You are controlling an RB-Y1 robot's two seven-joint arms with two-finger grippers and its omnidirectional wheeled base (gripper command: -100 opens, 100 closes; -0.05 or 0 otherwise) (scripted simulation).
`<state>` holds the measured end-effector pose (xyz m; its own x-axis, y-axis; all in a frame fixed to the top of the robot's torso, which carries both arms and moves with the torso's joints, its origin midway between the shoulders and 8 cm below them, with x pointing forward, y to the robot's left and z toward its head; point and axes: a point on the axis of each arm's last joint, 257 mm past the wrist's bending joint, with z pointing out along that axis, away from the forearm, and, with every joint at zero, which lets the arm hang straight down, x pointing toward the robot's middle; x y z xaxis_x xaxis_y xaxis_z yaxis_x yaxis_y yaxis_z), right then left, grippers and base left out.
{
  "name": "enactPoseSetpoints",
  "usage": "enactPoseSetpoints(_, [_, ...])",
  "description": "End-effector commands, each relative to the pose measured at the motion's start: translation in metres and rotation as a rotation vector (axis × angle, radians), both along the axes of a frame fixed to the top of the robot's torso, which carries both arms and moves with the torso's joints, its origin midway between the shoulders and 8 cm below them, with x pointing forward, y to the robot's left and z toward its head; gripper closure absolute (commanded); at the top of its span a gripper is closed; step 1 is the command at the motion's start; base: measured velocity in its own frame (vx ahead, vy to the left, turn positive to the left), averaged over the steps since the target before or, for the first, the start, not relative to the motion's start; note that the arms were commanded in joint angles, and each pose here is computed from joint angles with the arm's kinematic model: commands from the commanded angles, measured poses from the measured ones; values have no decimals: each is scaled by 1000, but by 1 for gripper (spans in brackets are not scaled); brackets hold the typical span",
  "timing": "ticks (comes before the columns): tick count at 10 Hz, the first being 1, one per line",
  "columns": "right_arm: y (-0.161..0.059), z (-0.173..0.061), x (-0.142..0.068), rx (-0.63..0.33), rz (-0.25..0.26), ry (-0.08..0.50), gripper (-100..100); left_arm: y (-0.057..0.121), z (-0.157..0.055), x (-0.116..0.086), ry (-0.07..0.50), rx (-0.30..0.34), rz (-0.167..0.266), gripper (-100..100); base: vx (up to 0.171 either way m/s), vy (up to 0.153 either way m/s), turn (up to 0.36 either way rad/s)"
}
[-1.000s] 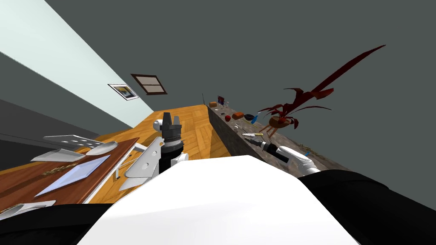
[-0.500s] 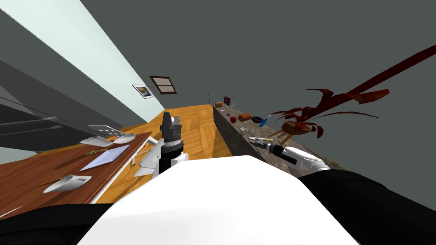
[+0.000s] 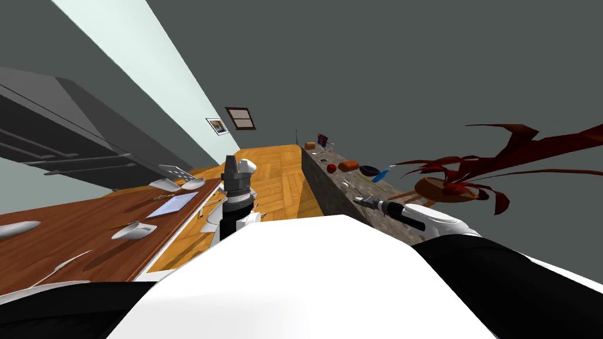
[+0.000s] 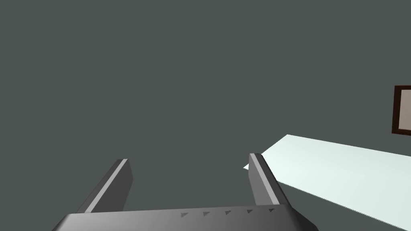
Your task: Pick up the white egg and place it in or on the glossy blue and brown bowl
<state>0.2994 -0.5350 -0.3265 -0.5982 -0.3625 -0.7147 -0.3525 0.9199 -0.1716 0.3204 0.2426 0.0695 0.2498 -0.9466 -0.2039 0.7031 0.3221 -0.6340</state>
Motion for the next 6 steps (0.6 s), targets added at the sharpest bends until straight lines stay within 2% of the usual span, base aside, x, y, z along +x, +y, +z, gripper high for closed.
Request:
enactPoseSetpoints(1, [-22,-2,-9,-63,7,27,-100,0,0,0,0,0,0,0,101,65,257])
enactPoseSetpoints(3, [-44,0,-16,-139,20,57,-100,0,0,0,0,0,0,0,142,56,227])
enactPoseSetpoints(5, [-48,2,-14,-158,27,56,-100,0,0,0,0,0,0,0,199,55,190])
enactPoseSetpoints(6, [-47,1,-15,-151,25,57,-100,0,0,0,0,0,0,0,85,18,28])
